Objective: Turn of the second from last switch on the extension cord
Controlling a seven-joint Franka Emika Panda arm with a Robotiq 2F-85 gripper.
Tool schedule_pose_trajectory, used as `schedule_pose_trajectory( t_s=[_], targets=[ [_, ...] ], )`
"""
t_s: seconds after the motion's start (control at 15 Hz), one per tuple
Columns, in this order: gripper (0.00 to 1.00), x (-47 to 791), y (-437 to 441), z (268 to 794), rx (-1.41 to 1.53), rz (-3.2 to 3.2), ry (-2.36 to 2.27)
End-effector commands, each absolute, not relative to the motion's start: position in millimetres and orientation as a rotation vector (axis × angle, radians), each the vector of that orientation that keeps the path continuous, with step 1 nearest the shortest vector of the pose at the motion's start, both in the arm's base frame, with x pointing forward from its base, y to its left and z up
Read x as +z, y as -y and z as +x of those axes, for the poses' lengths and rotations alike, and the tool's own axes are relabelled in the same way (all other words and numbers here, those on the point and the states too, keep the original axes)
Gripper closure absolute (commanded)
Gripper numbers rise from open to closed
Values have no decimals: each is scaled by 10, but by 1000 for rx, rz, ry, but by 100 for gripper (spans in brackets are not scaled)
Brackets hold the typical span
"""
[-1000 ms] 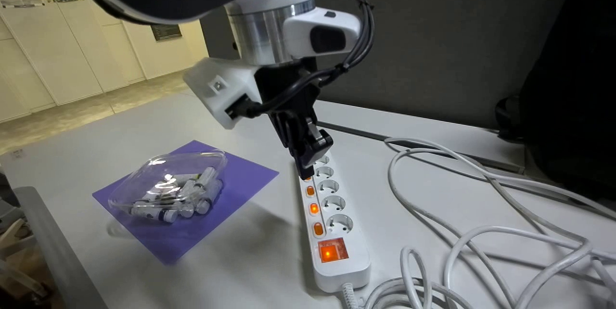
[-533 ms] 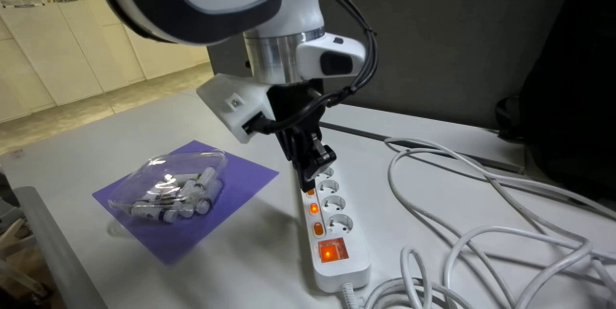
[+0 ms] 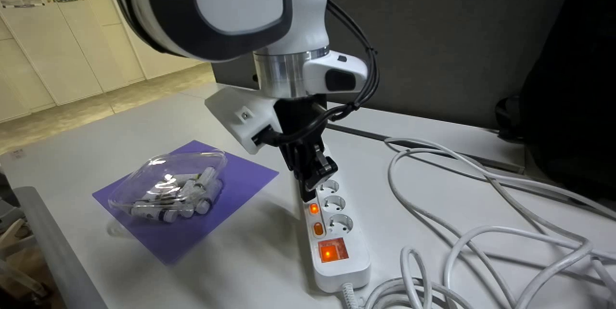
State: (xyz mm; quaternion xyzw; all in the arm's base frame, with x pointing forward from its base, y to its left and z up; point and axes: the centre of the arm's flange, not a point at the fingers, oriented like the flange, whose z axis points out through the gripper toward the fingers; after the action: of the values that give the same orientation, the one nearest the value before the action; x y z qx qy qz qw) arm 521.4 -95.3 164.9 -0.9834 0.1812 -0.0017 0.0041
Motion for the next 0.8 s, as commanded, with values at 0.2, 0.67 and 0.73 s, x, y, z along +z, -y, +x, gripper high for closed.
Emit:
schedule_pose_trajectory(
  t_s=[0.2, 0.67, 0.73],
  targets=[
    [100, 1607, 1034, 5229, 68, -3080, -660],
    [100, 1569, 1120, 5216, 66, -3073, -714],
    [100, 1571, 1106, 5221, 60, -3076, -705]
  ],
)
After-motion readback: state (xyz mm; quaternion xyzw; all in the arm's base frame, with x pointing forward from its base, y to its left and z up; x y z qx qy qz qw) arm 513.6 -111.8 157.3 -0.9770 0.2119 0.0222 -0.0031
